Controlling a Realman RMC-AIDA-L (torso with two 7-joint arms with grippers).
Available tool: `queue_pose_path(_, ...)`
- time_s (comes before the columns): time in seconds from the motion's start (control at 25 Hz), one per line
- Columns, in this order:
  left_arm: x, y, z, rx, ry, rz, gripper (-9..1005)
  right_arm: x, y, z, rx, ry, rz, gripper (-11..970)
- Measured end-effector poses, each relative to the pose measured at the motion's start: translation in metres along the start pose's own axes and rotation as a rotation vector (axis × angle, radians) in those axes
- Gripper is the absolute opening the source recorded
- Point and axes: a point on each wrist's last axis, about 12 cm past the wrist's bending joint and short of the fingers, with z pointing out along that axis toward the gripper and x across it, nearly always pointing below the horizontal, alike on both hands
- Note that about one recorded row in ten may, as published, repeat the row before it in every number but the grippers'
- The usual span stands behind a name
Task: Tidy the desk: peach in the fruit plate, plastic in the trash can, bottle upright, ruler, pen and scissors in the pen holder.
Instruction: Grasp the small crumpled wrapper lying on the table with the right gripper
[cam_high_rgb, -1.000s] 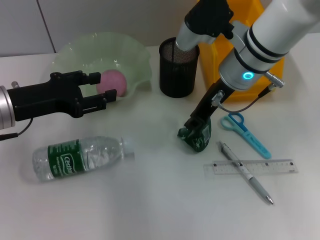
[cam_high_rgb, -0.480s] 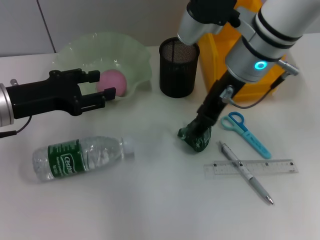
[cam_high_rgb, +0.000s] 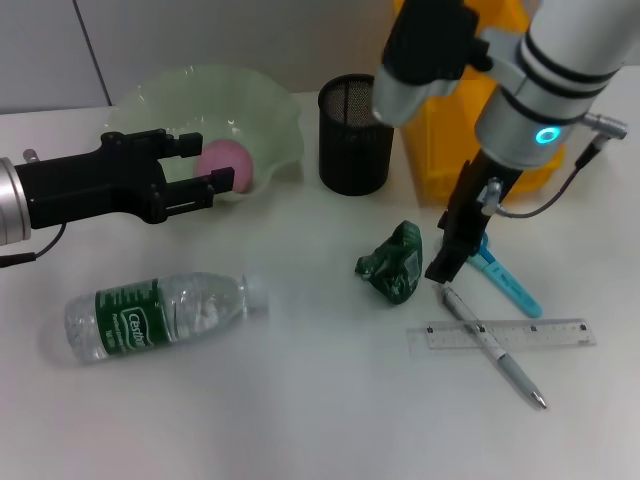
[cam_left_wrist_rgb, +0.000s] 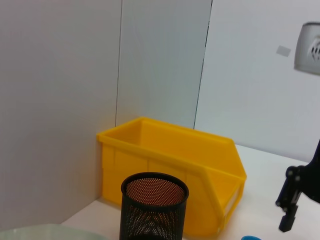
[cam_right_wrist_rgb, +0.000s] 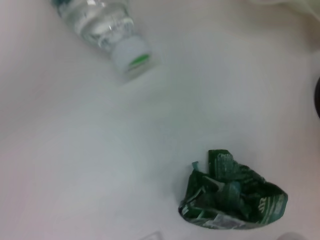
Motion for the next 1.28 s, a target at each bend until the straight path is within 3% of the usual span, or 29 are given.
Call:
queue_pose_path(0.44, -0.002, -0.001, 0.005, 0.008, 0.000, -0.001, 651, -0.016, 0.007, 0.018, 0.085, 0.002, -0.110, 708)
queue_pose_path(0.76, -0.002, -0.001, 0.006, 0.010, 0.001, 0.000, 650, -0.028, 0.013, 0.022, 0.084, -0.038, -0.162, 708)
queue_pose_path(1.28, -0.003, 0.000, 0.006, 0.011, 0.002, 0.001, 650, -0.029, 0.019, 0.039, 0.037, -0.026, -0.190, 709)
